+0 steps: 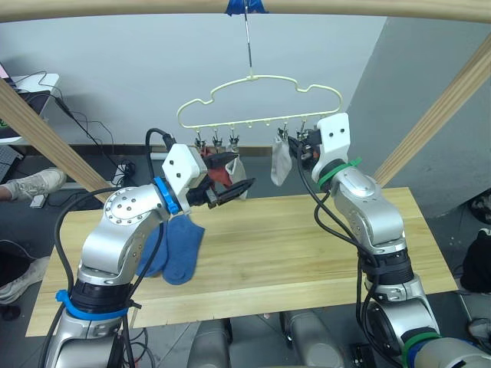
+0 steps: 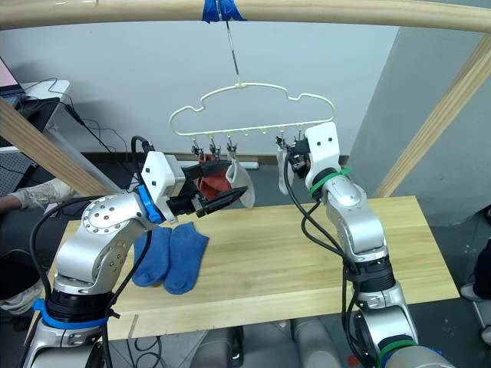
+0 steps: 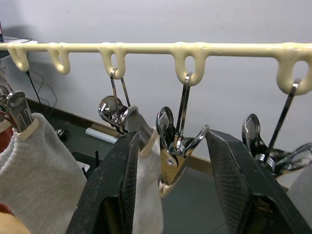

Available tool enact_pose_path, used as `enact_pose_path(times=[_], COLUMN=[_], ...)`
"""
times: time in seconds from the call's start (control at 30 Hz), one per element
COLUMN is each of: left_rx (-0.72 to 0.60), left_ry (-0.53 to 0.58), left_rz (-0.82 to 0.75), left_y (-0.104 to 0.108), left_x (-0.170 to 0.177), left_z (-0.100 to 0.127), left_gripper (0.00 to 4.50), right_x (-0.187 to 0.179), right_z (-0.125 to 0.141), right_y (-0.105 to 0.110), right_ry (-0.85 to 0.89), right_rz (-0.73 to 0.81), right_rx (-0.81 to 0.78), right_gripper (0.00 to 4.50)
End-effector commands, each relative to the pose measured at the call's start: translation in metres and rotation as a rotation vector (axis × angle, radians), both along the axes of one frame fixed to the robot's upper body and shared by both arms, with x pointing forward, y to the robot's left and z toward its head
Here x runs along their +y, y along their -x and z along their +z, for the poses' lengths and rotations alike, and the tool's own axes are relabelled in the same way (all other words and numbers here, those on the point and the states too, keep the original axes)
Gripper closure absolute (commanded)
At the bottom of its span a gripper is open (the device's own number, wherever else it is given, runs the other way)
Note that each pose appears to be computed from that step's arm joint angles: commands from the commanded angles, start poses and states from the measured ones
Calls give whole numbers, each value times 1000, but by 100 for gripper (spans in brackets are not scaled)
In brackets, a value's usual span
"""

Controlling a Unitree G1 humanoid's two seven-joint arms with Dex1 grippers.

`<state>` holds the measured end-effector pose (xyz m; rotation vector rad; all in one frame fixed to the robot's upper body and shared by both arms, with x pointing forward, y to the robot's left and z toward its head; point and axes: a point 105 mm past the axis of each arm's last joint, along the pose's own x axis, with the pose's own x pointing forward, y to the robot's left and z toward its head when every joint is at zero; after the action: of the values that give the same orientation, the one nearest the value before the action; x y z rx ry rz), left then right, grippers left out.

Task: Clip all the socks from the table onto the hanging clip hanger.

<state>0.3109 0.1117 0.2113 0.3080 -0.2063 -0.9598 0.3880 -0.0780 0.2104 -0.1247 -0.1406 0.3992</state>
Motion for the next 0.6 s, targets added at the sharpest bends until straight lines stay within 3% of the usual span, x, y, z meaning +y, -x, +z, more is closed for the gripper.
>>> enact_pose_path(times=[0.03,0.6], left_rx=[-50,-50], left_ry=[-4,-10], left_rz=[-26,-22], left_y=[5,4], left_x=[-5,-6], left_z=[9,7], left_gripper=[121,121], right_x=[4,26], right_z=[18,22], right_y=[1,-5], right_ry=[-14,-4], right_rz=[12,80], right_rx=[-72,-85], right_gripper=[227,227])
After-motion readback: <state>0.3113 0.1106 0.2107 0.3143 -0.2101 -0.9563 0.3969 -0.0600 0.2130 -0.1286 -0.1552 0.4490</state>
